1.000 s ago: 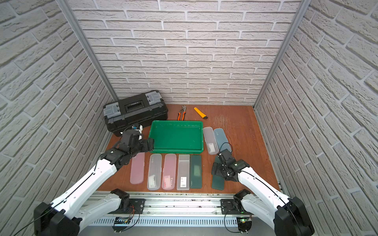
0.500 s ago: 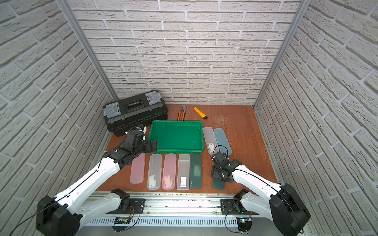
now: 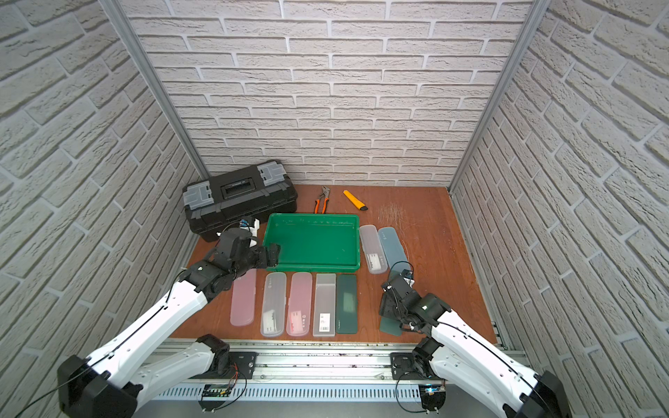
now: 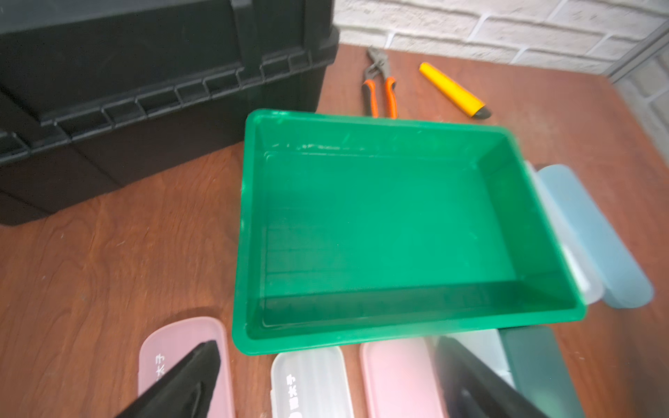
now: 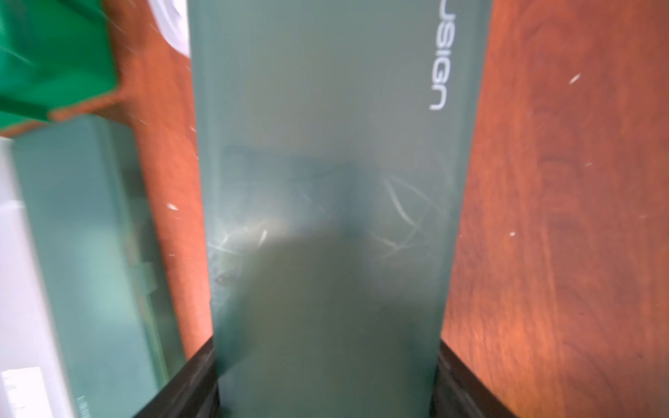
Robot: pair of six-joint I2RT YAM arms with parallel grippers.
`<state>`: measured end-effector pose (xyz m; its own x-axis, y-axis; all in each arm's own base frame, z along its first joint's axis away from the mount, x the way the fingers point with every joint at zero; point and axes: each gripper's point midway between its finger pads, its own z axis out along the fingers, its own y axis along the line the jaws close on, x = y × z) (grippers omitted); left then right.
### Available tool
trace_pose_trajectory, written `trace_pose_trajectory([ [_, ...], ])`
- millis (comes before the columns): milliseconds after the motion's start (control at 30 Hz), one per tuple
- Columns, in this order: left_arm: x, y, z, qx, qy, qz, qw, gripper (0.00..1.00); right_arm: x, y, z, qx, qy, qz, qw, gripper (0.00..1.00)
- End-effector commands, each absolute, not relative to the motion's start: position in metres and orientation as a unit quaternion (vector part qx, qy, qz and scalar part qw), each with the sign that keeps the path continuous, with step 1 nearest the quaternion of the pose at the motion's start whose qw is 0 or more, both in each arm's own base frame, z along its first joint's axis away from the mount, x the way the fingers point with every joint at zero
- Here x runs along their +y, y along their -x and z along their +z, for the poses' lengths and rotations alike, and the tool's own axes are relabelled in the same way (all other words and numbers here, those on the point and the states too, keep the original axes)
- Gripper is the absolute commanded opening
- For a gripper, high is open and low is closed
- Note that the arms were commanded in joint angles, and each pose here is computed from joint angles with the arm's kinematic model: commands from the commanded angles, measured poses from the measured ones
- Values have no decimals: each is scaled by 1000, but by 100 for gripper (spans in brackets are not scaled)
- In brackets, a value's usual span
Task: Put the pencil case into the storage box
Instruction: Pick up the pencil case from the center of the board, then place the pencil case at the storage box.
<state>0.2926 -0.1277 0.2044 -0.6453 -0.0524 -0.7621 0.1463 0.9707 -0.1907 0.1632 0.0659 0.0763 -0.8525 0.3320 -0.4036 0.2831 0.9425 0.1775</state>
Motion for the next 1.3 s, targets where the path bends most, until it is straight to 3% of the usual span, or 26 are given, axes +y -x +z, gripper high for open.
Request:
trace_pose_trajectory([
  [0, -156, -298, 240, 872, -50, -194, 447, 98, 63, -173, 106, 950, -162, 58, 260, 49],
  [167, -209, -303, 267, 852, -138, -281, 420, 98, 81, -199, 147, 948, -126, 68, 284, 44],
  [400, -219, -328, 292, 851, -189, -257, 418, 98, 130, -256, 210, 945, -47, 90, 311, 44],
  [567, -252, -321, 288, 793, -278, -361, 403, 98, 169, -303, 228, 945, -4, 96, 314, 45],
  [800, -251, -335, 273, 773, -267, -443, 368, 98, 203, -361, 222, 944, 0, 99, 315, 45],
  [933, -231, -352, 256, 809, -228, -382, 383, 99, 216, -392, 210, 946, 3, 94, 310, 45],
  [1267, -221, -351, 262, 810, -231, -352, 409, 98, 227, -430, 154, 964, -2, 35, 262, 44],
])
